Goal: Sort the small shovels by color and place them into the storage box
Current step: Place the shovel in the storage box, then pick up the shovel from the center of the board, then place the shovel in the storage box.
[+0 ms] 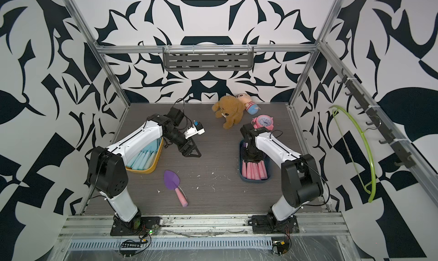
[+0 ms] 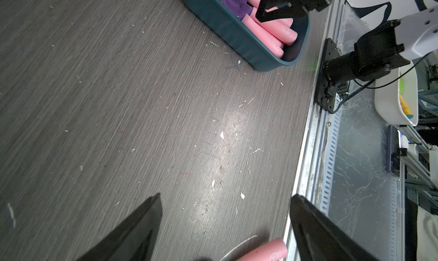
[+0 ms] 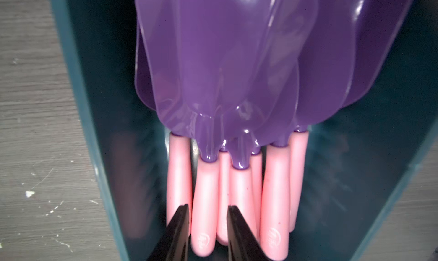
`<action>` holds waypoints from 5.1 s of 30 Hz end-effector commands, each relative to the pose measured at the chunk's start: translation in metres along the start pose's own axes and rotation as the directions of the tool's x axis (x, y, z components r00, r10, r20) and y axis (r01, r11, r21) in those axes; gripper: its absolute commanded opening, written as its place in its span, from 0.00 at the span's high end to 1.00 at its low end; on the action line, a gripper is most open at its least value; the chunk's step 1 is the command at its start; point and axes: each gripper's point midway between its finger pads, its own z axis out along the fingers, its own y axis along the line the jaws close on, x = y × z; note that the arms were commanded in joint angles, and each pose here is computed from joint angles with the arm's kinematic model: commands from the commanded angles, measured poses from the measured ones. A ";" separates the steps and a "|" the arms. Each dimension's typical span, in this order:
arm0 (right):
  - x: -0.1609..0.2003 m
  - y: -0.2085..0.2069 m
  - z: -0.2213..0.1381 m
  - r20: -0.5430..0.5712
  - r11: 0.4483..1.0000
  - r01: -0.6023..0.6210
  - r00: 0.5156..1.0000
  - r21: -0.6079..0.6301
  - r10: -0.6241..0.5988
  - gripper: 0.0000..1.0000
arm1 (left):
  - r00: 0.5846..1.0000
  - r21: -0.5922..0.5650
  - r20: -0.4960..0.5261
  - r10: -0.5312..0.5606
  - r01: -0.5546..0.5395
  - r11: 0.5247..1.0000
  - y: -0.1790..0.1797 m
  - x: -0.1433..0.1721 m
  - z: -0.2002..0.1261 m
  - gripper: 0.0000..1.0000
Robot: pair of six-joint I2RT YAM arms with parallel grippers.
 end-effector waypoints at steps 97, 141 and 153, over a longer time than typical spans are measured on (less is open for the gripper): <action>0.143 0.309 0.046 -0.020 0.769 0.631 0.772 -0.105 -0.636 0.70 | 0.991 -0.201 0.134 0.007 0.020 0.979 -0.054 0.151 -0.125 0.00; 0.011 0.008 -0.044 0.077 0.996 0.084 0.994 -0.014 -0.082 0.89 | 0.990 -0.006 0.063 0.128 -0.128 0.992 -0.024 -0.032 -0.018 0.04; 0.008 -0.013 -0.010 0.027 0.999 0.013 1.000 0.030 -0.014 0.85 | 0.993 0.008 0.045 0.111 -0.111 0.994 -0.028 -0.008 -0.009 0.03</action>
